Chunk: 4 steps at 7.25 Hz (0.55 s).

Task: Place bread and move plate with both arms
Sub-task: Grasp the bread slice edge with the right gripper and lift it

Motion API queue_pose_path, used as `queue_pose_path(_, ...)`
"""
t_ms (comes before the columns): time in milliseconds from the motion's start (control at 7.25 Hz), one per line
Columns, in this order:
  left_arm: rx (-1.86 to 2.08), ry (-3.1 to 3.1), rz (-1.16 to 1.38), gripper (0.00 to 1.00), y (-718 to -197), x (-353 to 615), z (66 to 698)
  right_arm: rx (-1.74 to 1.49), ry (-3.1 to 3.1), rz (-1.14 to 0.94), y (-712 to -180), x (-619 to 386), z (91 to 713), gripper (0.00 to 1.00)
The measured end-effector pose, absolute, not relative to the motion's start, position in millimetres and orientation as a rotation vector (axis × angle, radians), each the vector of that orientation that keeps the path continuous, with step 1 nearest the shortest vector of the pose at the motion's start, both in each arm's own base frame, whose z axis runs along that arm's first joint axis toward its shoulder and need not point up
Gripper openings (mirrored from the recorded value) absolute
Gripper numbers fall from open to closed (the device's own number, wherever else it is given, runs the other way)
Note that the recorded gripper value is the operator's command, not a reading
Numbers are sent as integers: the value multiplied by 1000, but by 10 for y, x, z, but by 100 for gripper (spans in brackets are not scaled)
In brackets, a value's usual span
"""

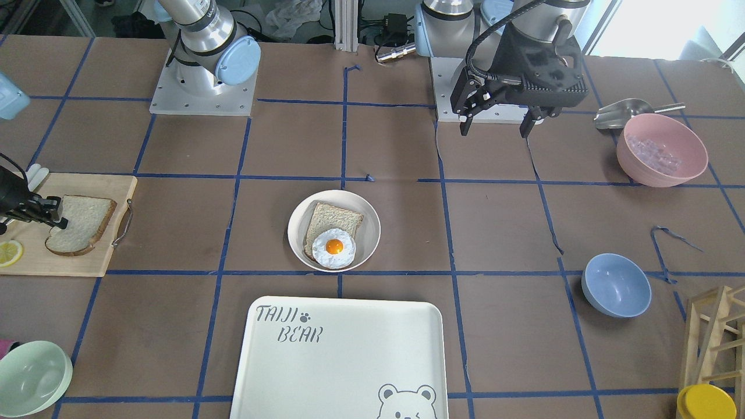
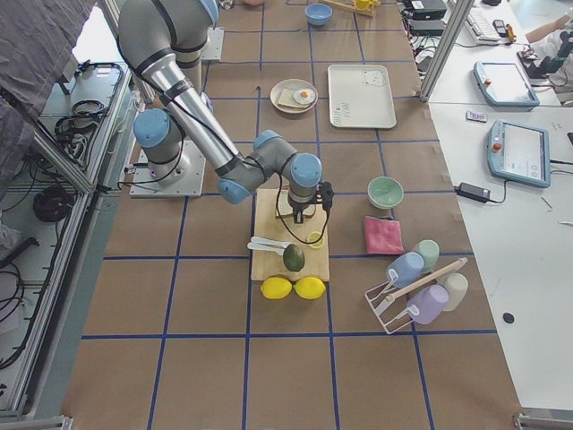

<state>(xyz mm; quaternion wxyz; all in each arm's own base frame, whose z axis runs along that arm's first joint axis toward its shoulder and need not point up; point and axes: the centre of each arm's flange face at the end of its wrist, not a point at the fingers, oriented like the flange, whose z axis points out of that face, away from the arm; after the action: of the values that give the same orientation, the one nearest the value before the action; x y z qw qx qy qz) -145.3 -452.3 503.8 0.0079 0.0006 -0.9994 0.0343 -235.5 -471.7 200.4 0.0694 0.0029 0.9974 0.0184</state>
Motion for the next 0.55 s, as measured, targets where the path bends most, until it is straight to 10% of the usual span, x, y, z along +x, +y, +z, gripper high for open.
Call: queue_pose_path(552,-1,-3123,109,100,-4521,-1442,5044,6,3048,9,-4775,-2162,2303,0)
